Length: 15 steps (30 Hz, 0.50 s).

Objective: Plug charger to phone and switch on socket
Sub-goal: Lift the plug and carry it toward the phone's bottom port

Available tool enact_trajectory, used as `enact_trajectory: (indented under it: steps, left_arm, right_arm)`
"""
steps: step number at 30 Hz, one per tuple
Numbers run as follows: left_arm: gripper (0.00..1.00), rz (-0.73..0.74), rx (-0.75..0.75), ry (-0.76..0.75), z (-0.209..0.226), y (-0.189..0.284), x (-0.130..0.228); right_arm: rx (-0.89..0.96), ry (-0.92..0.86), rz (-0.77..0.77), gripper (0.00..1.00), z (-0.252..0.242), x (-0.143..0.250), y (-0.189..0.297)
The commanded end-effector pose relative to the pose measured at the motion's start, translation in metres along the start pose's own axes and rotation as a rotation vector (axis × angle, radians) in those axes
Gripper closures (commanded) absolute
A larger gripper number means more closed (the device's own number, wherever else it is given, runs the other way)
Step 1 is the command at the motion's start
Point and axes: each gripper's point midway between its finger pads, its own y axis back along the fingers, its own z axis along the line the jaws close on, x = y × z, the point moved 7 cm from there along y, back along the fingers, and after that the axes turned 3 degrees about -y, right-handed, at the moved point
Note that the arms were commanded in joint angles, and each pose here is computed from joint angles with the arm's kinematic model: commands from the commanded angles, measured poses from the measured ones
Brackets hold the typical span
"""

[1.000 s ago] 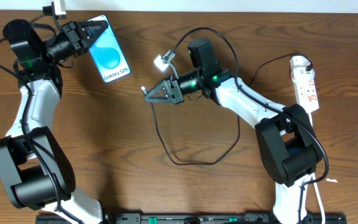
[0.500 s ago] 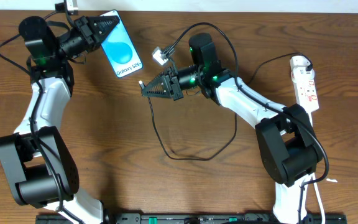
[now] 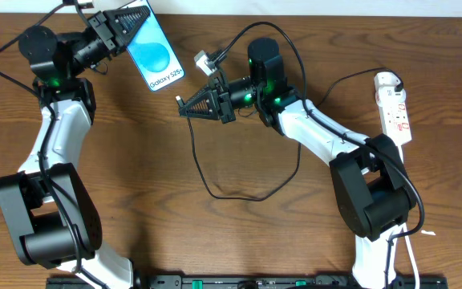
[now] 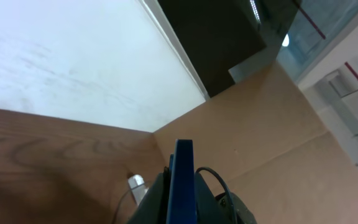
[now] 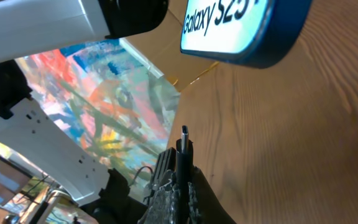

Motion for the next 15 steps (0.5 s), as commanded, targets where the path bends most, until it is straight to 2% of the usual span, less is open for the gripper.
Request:
enact_trajectory:
  steps: [1, 15]
  left_arm:
    - [0.92, 0.004, 0.020, 0.009, -0.0152, 0.0016, -0.0033]
    - [0.93, 0.062, 0.038, 0.018, -0.0171, 0.0018, 0.0025]
  right_arm:
    - [-0.036, -0.009, 0.024, 0.99, 0.0035, 0.0006, -0.0055]
    - [-0.064, 0.083, 0.018, 0.99, 0.0116, -0.0068, -0.0057]
